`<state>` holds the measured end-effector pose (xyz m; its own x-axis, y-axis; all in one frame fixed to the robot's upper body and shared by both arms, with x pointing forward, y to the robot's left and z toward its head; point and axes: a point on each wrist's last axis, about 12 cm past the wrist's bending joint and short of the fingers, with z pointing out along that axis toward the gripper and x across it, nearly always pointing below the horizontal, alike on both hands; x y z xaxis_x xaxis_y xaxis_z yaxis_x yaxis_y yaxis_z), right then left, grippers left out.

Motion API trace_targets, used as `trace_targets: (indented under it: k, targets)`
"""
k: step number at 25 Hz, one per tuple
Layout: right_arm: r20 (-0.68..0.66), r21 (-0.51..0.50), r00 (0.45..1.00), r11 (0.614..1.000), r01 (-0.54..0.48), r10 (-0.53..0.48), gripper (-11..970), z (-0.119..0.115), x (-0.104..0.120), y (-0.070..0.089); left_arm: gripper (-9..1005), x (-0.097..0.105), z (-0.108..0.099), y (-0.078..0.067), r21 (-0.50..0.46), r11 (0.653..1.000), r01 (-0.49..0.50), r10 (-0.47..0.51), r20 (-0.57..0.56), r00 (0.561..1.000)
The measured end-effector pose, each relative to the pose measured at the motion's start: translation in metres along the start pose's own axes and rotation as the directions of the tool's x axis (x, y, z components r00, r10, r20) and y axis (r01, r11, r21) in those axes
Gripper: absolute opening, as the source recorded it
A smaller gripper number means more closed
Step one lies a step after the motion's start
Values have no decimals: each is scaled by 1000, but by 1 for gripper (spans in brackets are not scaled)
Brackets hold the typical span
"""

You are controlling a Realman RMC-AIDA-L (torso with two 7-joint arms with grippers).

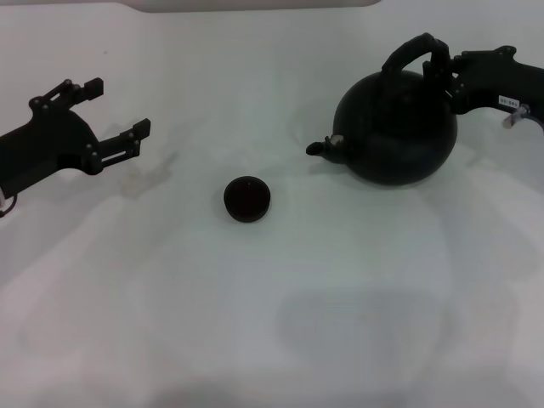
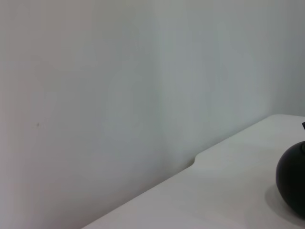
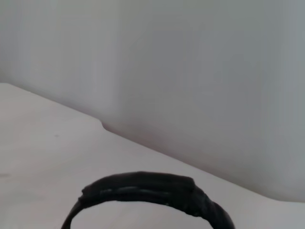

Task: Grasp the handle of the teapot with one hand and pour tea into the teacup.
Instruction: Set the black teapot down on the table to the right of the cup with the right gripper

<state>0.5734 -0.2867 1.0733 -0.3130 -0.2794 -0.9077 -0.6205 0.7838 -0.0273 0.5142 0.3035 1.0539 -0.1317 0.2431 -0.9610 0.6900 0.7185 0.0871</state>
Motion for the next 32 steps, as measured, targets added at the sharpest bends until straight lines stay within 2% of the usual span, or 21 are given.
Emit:
trace_targets:
  k: [32]
  targets:
    - [-2, 27, 1000, 999, 18, -18, 120, -2, 7, 0, 876, 1, 1, -1, 8, 1000, -5, 5, 1, 1000]
